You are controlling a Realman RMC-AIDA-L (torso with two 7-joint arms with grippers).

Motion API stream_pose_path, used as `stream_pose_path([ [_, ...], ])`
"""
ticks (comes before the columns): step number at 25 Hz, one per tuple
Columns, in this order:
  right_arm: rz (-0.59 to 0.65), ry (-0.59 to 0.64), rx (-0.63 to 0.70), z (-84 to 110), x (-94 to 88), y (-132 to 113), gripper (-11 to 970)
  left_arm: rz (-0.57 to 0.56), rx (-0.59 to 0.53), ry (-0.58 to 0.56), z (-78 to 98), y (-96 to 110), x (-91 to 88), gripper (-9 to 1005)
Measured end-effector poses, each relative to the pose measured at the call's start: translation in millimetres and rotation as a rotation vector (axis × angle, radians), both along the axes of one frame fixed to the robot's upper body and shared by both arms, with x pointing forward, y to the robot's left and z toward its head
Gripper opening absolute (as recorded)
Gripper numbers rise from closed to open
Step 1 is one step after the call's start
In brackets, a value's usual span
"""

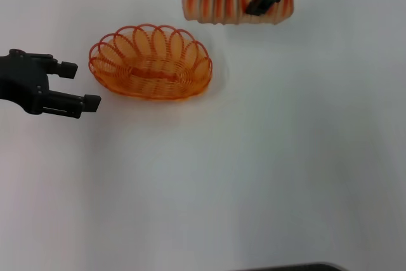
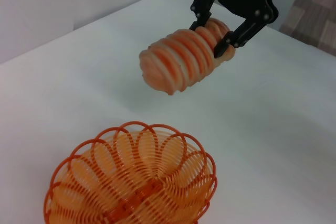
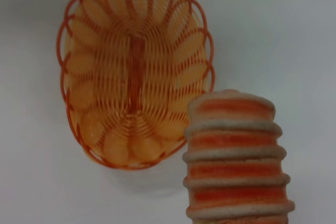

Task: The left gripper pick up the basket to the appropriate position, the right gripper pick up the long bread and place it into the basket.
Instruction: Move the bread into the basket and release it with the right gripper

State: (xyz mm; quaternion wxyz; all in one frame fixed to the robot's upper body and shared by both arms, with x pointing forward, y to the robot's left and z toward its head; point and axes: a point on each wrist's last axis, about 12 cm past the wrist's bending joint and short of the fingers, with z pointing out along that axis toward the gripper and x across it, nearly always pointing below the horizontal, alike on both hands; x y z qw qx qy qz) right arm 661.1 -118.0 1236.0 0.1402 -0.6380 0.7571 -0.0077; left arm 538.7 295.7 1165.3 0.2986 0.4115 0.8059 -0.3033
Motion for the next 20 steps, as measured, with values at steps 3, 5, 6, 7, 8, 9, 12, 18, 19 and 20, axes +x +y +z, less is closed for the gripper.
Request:
stream_pose_path([
  [3, 0.022, -0.008, 0.008, 4.2, -0.4, 7.9, 438, -0.001, -0.001, -0.001, 0.3, -0.8, 0.5, 889],
  [5, 0.038, -0.007, 0.023, 6.5, -1.4, 13.7, 438, 0.0, 0.0, -0.003, 0.4, -0.9, 0.8, 890],
  [6, 0.045, -0.006, 0.033, 7.6, -1.8, 16.3, 438, 0.001, 0.0, -0.004, 0.4, -0.9, 1.0, 890],
  [7, 0.054, -0.003, 0.048, 8.7, -2.5, 19.3, 438, 0.001, 0.0, -0.004, 0.4, -0.9, 1.1, 891],
  [8, 0.06, -0.001, 0.061, 9.6, -3.1, 21.8, 438, 0.002, 0.0, -0.005, 0.5, -0.9, 1.1, 891],
  [9, 0.065, 0.0, 0.067, 10.3, -3.5, 23.5, 438, 0.002, 0.001, -0.007, 0.7, -0.8, 1.2, 891],
  [12, 0.087, 0.007, 0.082, 11.7, -5.9, 30.4, 439, 0.003, 0.006, -0.016, 2.7, -0.9, 1.8, 891],
  [18, 0.124, 0.031, 0.108, 10.7, -11.5, 40.6, 439, 0.004, 0.009, -0.023, 4.1, -1.2, 2.6, 891],
  [19, 0.135, 0.037, 0.113, 9.9, -13.1, 43.3, 439, 0.004, 0.009, -0.024, 4.2, -1.2, 2.6, 891],
  [20, 0.135, 0.037, 0.113, 9.9, -13.1, 43.3, 439, 0.004, 0.009, -0.025, 4.3, -1.2, 2.7, 891],
])
